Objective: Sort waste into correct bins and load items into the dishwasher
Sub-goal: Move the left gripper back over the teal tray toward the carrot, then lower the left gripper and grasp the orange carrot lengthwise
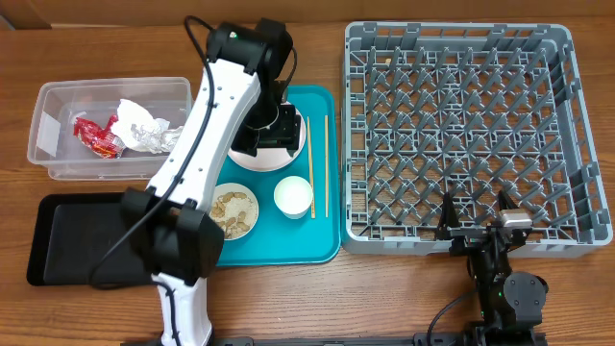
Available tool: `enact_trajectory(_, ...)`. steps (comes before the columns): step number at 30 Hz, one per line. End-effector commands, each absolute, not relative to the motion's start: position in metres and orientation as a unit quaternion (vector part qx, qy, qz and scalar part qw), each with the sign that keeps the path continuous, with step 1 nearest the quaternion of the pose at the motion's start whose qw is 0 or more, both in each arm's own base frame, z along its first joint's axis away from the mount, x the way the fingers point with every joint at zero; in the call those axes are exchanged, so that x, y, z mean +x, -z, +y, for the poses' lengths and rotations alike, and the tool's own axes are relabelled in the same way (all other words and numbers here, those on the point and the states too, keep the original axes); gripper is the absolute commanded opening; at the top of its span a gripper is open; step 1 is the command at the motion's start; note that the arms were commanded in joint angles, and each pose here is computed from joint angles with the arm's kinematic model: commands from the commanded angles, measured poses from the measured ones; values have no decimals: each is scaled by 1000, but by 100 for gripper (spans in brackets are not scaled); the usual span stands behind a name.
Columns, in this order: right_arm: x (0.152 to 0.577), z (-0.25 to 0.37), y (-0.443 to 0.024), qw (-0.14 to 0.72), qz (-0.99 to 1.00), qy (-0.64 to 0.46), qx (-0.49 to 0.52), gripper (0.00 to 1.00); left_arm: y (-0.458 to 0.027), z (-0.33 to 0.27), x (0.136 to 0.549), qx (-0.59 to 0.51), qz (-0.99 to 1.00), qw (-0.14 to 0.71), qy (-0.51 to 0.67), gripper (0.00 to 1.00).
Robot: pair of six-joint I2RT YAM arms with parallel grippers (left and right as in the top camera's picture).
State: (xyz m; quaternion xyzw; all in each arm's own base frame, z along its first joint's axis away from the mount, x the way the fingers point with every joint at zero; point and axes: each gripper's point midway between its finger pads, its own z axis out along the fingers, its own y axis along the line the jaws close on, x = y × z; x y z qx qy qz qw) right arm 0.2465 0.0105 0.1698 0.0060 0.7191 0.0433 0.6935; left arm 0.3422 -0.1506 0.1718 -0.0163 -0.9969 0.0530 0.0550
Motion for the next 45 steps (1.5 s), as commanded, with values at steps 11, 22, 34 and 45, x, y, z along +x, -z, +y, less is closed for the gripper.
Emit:
enact_trajectory(11, 247, 11, -167, 692, 720, -41, 5, 100, -162, -105, 293, 28, -995, 89, 33, 69)
enact_trajectory(22, 247, 11, -167, 692, 720, -41, 5, 100, -154, -67, 330, 111, -992, 32, 40, 66)
enact_trajectory(34, 247, 11, -167, 692, 720, -41, 5, 100, -154, -39, 339, 78, -995, 22, 64, 67)
enact_trajectory(45, 247, 11, -167, 692, 720, -41, 5, 100, -135, -32, 360, 84, -993, -19, 82, 59)
